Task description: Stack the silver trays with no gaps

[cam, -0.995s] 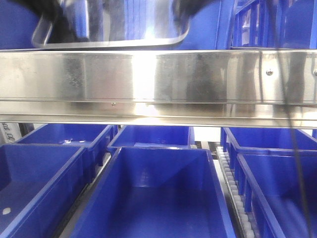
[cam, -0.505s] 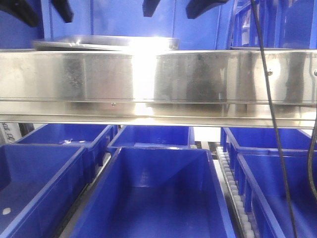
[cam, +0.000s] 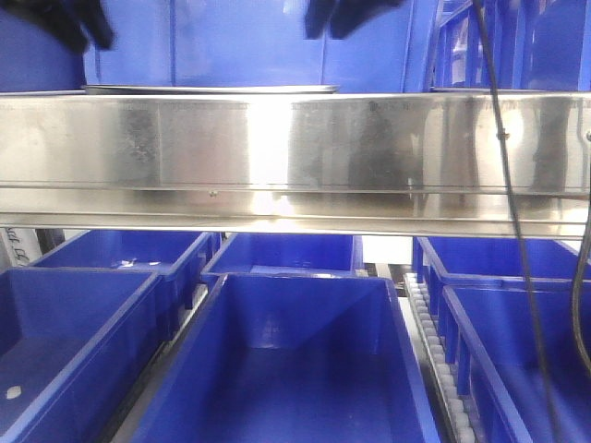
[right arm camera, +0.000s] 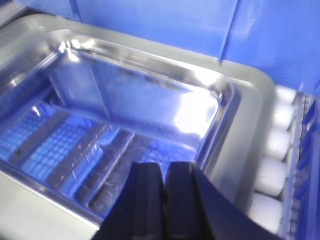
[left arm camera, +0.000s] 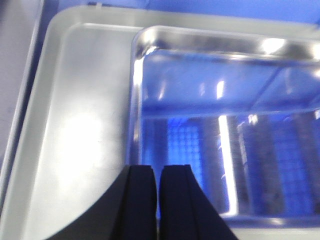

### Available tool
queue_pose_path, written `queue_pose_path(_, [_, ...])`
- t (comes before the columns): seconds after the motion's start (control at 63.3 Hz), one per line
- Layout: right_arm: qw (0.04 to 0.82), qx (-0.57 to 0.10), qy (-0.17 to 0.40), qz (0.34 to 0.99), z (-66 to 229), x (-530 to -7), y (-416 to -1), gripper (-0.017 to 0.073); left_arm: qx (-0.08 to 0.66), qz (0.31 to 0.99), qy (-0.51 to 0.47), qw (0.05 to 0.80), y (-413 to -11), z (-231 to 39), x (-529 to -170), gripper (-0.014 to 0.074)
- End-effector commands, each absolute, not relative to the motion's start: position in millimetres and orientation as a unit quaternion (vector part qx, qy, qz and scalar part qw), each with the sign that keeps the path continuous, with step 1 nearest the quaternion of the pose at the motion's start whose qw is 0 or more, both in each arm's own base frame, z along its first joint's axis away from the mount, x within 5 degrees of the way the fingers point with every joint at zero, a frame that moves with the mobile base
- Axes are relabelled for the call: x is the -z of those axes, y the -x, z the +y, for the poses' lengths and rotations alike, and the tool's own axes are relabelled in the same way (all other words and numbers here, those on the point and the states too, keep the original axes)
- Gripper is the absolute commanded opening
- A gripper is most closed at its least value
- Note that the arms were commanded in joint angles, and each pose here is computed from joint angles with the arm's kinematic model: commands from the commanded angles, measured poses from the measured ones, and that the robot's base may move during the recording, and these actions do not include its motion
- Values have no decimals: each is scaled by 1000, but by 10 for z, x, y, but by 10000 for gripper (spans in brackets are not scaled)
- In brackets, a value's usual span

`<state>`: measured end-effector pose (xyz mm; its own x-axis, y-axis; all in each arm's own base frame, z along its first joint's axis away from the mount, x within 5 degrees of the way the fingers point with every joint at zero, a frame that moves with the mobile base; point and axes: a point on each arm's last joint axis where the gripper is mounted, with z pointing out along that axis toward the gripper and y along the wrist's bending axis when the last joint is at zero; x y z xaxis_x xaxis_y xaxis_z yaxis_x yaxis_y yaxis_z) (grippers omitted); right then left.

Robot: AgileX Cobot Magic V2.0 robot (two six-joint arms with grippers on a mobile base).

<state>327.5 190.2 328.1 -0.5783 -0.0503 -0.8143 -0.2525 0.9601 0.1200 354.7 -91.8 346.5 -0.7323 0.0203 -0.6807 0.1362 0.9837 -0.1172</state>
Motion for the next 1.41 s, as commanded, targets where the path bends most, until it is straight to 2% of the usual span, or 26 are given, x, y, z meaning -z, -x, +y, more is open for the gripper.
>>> queue_pose_path(0.0, [479,-113,95,865,1852,-3472,-3204,-71,89,909,-61,403,-3412,-941,-3722,11])
queue_pose_path(0.268, [500,-106,106,853,1811,-3584,-3163,-71,103,835,-143,522,-2916,-1114,-4357,11])
queue_pose_path(0.426, [500,-106,106,853,1811,-3584,-3163,-71,107,798,-176,567,-2607,-1147,-4522,11])
queue_pose_path(0.679, [500,-106,106,853,1811,-3584,-3163,-71,119,760,-172,615,-2227,-996,-4374,11])
queue_pose_path(0.932, [500,-106,106,853,1811,-3584,-3163,-71,101,745,-175,635,-1673,-711,-4222,11])
queue_pose_path(1.074, [500,-106,106,853,1811,-3584,-3163,-71,82,774,-170,605,-1435,-554,-4079,11])
queue_pose_path(1.389, [500,-106,106,853,1811,-3584,-3163,-71,2,762,-199,616,-1349,-431,-4098,11])
